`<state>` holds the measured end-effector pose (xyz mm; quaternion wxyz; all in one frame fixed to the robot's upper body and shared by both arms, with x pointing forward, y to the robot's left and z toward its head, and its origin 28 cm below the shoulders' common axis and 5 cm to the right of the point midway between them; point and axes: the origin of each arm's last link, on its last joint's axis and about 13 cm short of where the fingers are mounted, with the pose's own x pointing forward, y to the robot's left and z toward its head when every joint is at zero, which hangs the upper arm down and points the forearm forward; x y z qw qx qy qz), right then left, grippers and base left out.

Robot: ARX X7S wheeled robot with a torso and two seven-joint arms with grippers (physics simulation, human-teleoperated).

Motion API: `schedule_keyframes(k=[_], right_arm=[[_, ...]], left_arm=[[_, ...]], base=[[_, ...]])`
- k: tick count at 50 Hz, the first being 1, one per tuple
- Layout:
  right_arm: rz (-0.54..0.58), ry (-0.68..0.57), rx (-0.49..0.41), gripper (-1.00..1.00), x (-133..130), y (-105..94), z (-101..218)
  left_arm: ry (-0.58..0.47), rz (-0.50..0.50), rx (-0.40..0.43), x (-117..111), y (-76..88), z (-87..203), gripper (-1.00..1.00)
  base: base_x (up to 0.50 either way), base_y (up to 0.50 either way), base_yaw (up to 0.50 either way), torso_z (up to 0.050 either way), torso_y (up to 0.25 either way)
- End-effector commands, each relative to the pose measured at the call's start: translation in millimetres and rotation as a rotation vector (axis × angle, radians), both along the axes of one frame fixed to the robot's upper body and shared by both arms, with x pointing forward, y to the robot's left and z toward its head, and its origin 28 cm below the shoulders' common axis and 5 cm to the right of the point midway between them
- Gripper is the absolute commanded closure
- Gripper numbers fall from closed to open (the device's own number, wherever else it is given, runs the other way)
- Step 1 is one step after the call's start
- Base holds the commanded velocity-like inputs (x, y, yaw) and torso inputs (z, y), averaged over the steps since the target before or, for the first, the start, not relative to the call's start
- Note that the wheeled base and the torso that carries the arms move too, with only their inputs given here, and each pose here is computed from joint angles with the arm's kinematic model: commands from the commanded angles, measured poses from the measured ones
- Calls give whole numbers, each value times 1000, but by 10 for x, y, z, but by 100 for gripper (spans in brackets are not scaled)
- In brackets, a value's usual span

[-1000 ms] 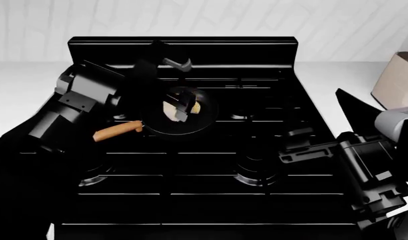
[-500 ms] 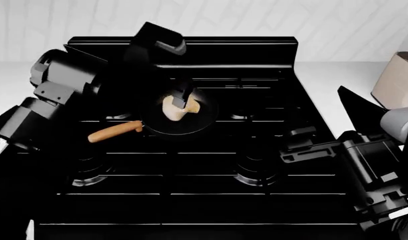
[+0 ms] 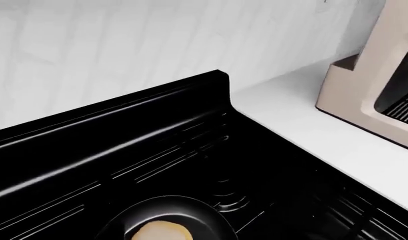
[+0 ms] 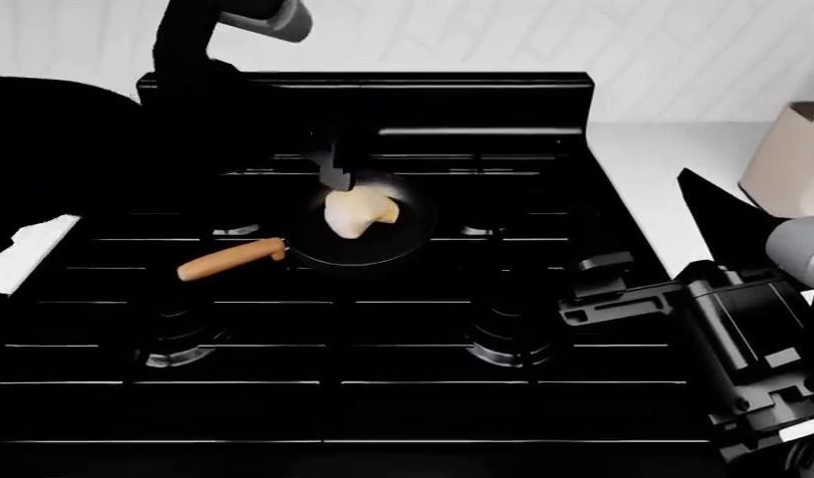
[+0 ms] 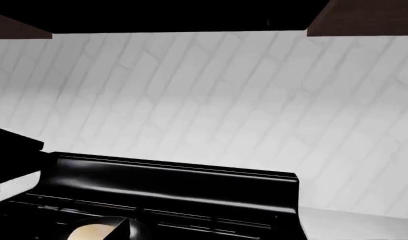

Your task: Frozen meat rests on a plate on the counter. Retrieve the meat and place it in a pot on a burner. Then turn the burner on.

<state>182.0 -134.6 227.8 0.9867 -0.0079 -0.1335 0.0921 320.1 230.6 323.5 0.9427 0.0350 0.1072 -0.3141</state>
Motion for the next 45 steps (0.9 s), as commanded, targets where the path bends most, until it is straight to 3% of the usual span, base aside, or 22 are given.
schedule_keyframes(k=[1,33,42,45], right_arm=[[-4,5,-12,-100,-15,5,5],[-15,10,-17,-100,30,29,-6],[-30,8,-18,-100,25,11,-8],[-39,-1,-14,-100,32,2,-9]], left_arm=[[-90,-16,-26,-513,80,96,-100],[-119,-45,-25,-601,51,55,-100],[-191,-26,-18,-637,-12,-107,-100],[-269,14,-50,-645,-40,-159,-100]], base=[[-320,117,0,0,0],[-498,240,0,0,0],[-496,231,0,0,0],[-410,151,0,0,0]])
